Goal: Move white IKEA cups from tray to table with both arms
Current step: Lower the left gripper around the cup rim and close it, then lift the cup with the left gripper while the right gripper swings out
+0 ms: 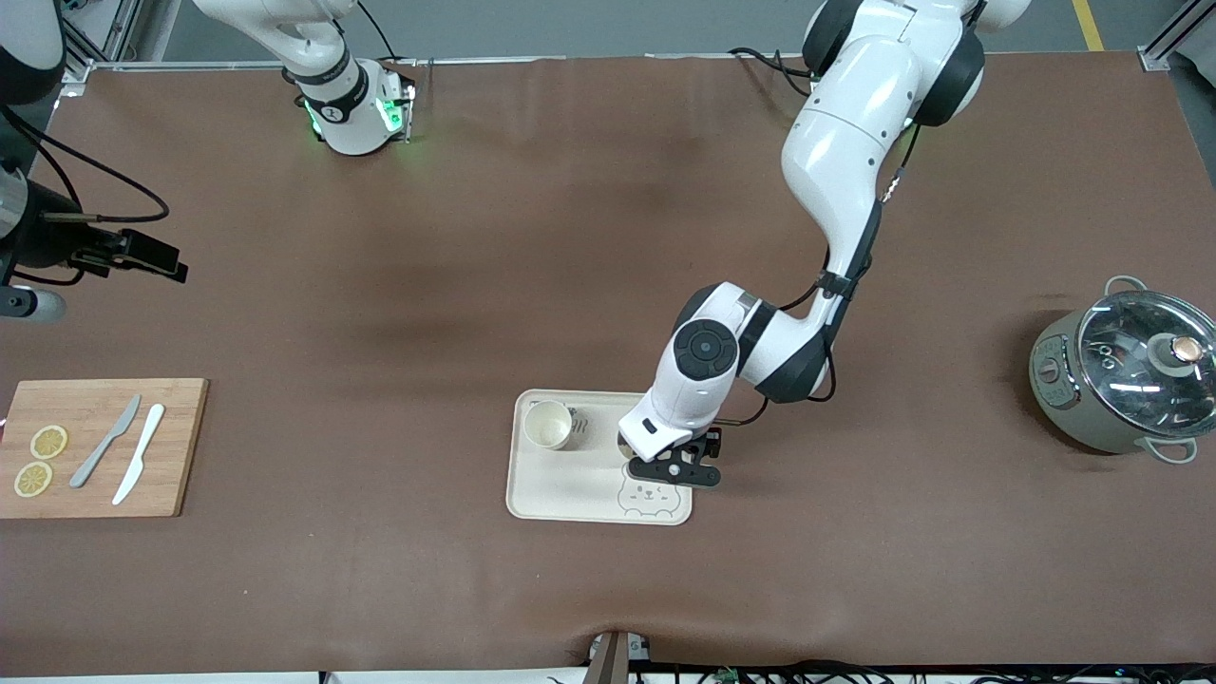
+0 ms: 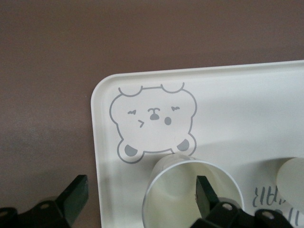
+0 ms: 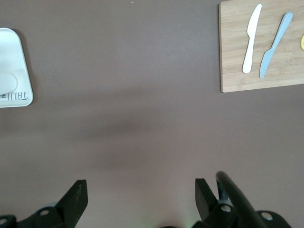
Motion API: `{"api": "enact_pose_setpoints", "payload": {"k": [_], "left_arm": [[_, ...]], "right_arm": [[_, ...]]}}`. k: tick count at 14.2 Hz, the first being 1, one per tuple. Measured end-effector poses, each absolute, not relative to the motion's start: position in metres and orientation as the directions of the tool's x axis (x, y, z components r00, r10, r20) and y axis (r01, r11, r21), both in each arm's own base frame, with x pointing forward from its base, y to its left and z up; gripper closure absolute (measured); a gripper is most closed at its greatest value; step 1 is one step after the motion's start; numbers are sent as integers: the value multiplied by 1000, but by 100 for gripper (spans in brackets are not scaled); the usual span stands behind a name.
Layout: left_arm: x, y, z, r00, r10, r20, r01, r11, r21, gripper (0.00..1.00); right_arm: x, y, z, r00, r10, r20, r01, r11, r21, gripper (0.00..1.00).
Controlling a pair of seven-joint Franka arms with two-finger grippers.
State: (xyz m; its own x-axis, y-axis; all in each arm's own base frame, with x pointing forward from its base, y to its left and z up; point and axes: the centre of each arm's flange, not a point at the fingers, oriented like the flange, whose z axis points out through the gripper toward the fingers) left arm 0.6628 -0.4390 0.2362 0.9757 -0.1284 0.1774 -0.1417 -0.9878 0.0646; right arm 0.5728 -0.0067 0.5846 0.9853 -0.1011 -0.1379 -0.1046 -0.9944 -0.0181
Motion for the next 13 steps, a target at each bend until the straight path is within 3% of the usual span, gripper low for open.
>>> {"api": "enact_pose_setpoints", "payload": {"k": [8, 9, 13], "left_arm": [[660, -440, 219, 981, -115, 158, -125, -990, 57, 0], [660, -440, 220, 983, -98, 157, -109, -992, 60, 7], [654, -448, 220, 985, -72, 155, -83, -994, 67, 50]], "right_arm": [[592, -35, 546, 972, -146, -186, -150, -989, -11, 0], [594, -36, 542, 971, -147, -190, -152, -988, -11, 0], [607, -37, 521, 970, -149, -190, -154, -988, -12, 0]]}}
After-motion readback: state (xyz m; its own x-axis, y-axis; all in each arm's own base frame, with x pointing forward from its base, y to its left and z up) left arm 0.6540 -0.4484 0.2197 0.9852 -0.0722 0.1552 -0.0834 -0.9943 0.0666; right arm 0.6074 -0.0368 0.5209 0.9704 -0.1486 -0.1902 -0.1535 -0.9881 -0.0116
